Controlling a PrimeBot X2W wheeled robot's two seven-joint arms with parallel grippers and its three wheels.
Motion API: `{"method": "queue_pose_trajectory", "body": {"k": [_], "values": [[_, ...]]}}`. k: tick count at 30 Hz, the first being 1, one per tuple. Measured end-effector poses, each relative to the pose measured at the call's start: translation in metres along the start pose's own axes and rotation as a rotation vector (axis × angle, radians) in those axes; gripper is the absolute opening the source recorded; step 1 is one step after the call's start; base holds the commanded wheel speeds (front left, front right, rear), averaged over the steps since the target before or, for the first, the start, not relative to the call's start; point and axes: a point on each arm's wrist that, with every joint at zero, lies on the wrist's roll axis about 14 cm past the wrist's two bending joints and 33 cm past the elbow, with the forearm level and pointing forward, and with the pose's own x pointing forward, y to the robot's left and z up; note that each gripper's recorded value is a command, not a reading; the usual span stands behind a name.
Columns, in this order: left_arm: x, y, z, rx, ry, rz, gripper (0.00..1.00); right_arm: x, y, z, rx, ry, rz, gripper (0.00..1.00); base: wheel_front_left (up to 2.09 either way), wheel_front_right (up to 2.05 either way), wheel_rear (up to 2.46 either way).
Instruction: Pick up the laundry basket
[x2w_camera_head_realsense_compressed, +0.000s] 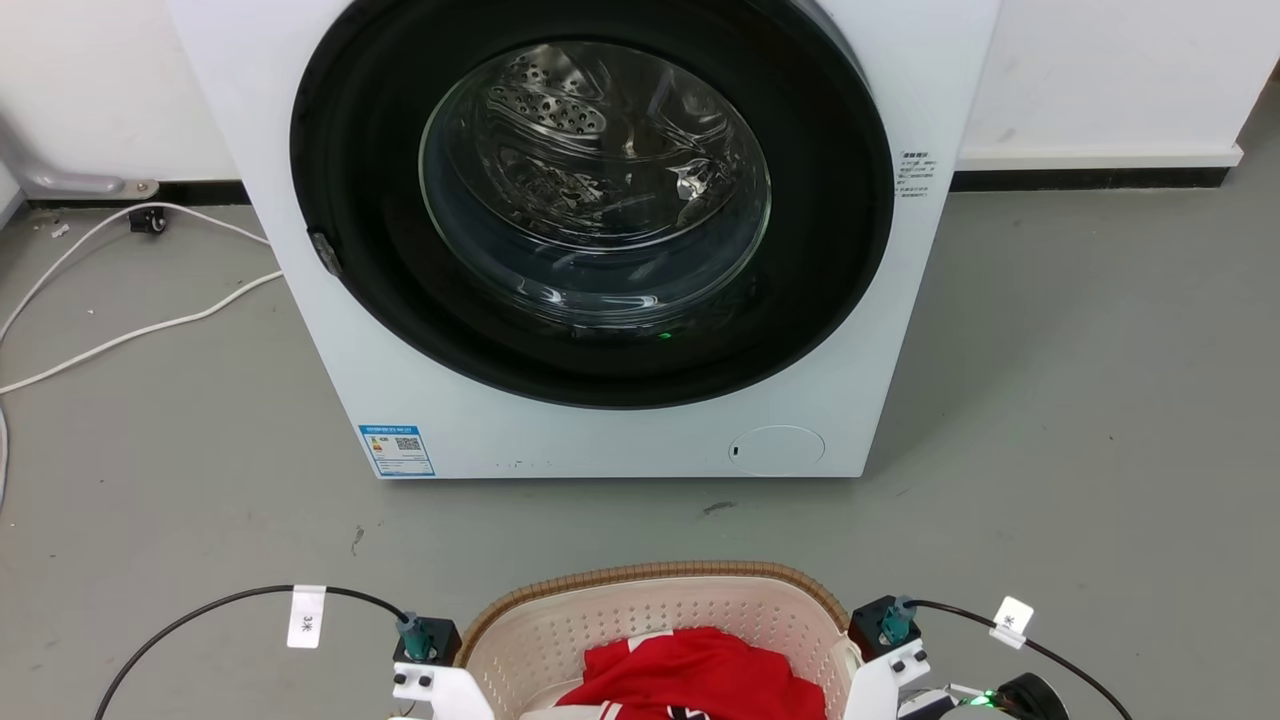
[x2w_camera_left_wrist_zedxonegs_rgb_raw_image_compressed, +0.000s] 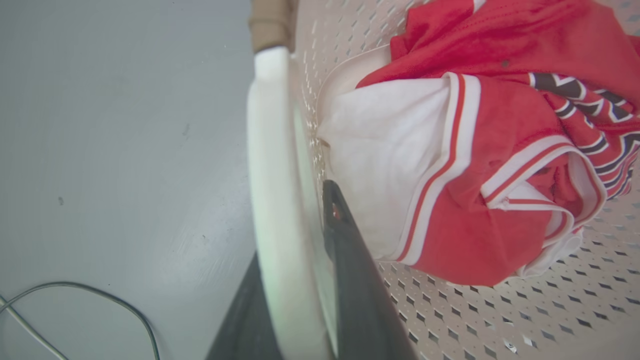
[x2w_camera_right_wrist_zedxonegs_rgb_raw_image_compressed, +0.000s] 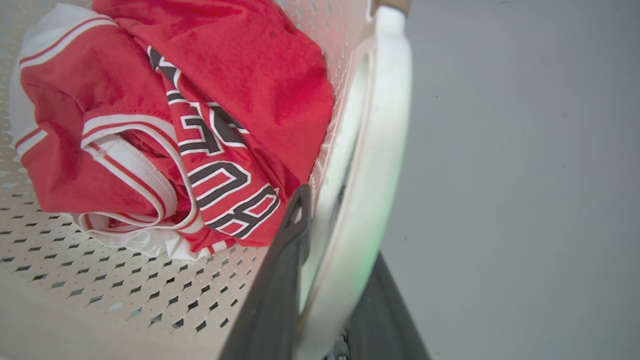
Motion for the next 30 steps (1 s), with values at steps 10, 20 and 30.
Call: {"method": "queue_pose_trajectory", "body": {"k": [10,20,30], "values": [[-0.0001,-0.0003,-0.0018,-0.007,0.003,-0.003,0.00,0.0000,0.0006,-0.0012,-0.005,0.004,0.001,0.00,0.00,0.00,0.00],[0.0001,-0.0004,-0.0036,-0.007,0.005,-0.004,0.00,0.0001,0.0009,-0.0035,-0.007,0.009,0.002,0.00,0.00,0.00,0.00],[0.0000,-0.0007,-0.0046,-0.009,0.003,-0.006,0.00,0.0000,0.0012,-0.0038,-0.014,0.007,0.002,0.00,0.00,0.00,0.00]]}}
